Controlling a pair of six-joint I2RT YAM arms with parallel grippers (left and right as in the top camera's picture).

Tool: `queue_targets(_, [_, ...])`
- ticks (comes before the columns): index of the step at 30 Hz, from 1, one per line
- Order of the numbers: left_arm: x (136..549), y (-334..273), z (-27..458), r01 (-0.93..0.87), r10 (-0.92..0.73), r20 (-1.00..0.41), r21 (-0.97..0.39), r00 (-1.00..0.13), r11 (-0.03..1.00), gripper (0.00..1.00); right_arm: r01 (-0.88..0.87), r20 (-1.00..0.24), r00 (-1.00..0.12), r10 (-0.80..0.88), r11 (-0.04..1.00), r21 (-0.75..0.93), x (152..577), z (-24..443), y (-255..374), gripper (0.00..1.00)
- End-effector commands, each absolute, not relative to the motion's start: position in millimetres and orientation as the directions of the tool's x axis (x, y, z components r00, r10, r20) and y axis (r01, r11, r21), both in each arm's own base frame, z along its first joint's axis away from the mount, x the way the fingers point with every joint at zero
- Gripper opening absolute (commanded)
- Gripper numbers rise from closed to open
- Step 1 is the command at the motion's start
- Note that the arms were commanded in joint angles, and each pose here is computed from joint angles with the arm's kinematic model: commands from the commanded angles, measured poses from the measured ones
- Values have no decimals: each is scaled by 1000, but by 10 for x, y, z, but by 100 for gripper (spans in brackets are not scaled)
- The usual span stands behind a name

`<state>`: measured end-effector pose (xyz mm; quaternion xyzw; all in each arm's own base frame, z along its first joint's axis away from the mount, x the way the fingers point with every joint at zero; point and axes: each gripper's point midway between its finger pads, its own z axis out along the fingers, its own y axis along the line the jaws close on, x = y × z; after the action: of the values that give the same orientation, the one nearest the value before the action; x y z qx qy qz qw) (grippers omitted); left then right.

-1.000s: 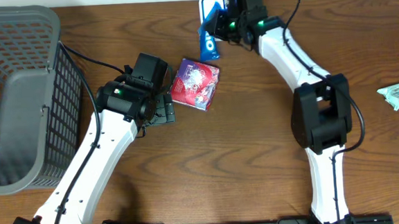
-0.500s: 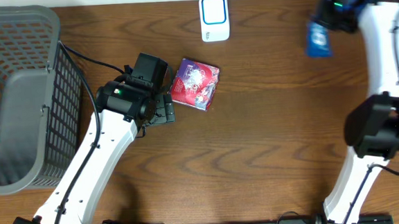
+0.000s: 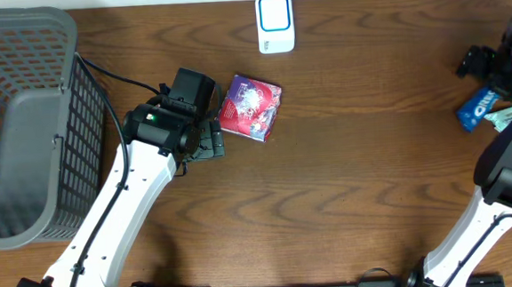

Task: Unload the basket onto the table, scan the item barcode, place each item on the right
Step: 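Carry the Oreo pack to the right table edge and release, then reach the right gripper to the pink-purple bag and grasp it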

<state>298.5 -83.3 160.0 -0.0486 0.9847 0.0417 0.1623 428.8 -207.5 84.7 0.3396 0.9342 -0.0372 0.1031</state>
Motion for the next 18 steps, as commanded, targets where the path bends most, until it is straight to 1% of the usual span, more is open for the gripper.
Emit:
queue_targets(1, [2981,-819,1600,-115,-84,-324,78,-942,990,98,581,-151,-778,610,789,198,4467,797,-1617,99])
queue_targets(5, [2981,-819,1600,-115,-84,-324,78,-942,990,98,445,-115,-846,521,807,388,4651,889,-1024,97])
queue_targets(9, [2981,-819,1600,-115,-84,-324,78,-942,990,98,293,-98,-912,398,802,521,4757,1003,-328,96])
queue_targets(13, [2981,-819,1600,-115,-84,-324,78,-942,990,98,182,-71,-963,260,821,542,4706,1006,407,95])
queue_targets(16, [2981,-819,1600,-115,-84,-324,78,-942,990,98,87,-67,-987,147,835,544,4619,978,977,99])
queue_targets(18, [2981,-819,1600,-115,-84,-324,78,-942,990,98,67,-49,-993,112,834,548,4552,964,1345,99])
